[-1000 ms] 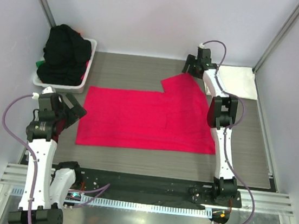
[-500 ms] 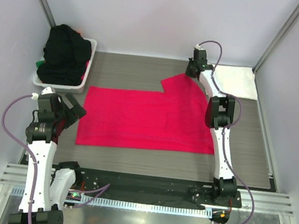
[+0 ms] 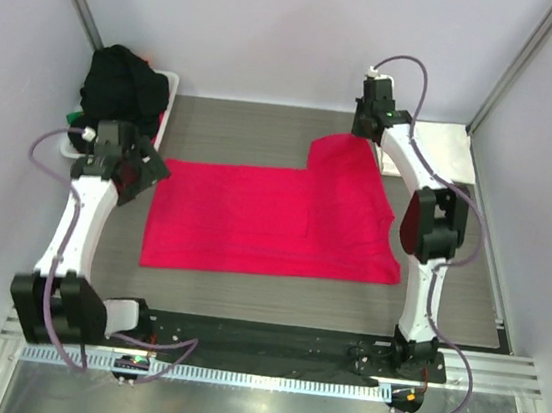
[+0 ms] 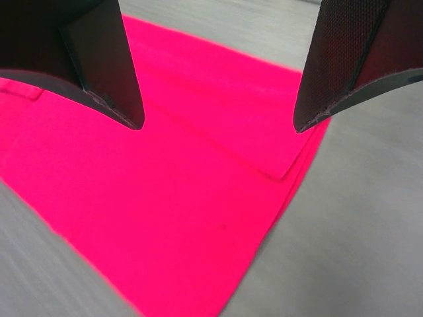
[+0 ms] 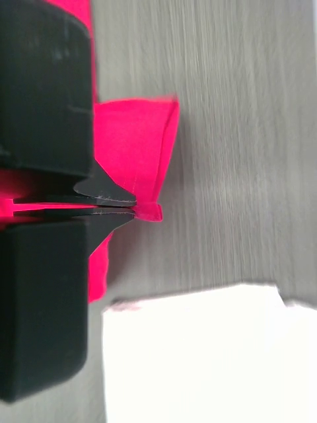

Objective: Fold and stack the t-shirts

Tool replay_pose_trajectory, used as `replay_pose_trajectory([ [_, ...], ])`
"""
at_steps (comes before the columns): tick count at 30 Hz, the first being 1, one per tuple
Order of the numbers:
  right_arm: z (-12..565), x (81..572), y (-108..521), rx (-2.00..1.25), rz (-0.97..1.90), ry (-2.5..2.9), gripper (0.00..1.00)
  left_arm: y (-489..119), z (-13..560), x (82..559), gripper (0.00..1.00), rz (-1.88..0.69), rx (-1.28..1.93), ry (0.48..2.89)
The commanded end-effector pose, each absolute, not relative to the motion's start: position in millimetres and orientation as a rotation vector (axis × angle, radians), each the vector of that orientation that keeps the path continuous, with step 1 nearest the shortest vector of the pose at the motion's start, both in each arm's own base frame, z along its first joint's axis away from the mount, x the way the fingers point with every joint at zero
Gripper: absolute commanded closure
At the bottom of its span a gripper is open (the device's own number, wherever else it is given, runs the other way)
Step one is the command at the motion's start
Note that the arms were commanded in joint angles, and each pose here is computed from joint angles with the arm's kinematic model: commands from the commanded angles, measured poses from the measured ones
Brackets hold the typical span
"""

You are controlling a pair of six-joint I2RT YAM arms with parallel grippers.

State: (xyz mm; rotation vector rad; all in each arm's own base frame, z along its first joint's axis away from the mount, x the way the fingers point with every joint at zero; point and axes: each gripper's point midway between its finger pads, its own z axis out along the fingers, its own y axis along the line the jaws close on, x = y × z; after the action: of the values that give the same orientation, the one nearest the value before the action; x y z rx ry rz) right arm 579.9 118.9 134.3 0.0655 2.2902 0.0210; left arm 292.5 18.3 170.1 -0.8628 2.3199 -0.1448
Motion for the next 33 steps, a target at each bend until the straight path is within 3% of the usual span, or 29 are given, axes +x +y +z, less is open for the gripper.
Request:
replay_pose_trajectory([
  [1,218,552,91,0.127,-0.088,2.135,0.99,16,188,356,0.06,-0.133,-0.829,2.263],
  [6,217,523,55,0.178,-0.168,2.154,0.99,13,207,419,0.07,-0.088,-0.800,2.269],
  [12,211,507,32,0.237,-0.178,2.174,0.99,-4,176,472,0.10,-0.005,-0.749,2.402],
  [20,196,504,31,0.237,-0.147,2.217,0.99,-19,119,496,0.22,0.146,-0.708,2.539],
  [33,176,496,40,0.235,-0.089,2.271,0.99,-18,61,525,0.31,0.219,-0.757,2.556],
])
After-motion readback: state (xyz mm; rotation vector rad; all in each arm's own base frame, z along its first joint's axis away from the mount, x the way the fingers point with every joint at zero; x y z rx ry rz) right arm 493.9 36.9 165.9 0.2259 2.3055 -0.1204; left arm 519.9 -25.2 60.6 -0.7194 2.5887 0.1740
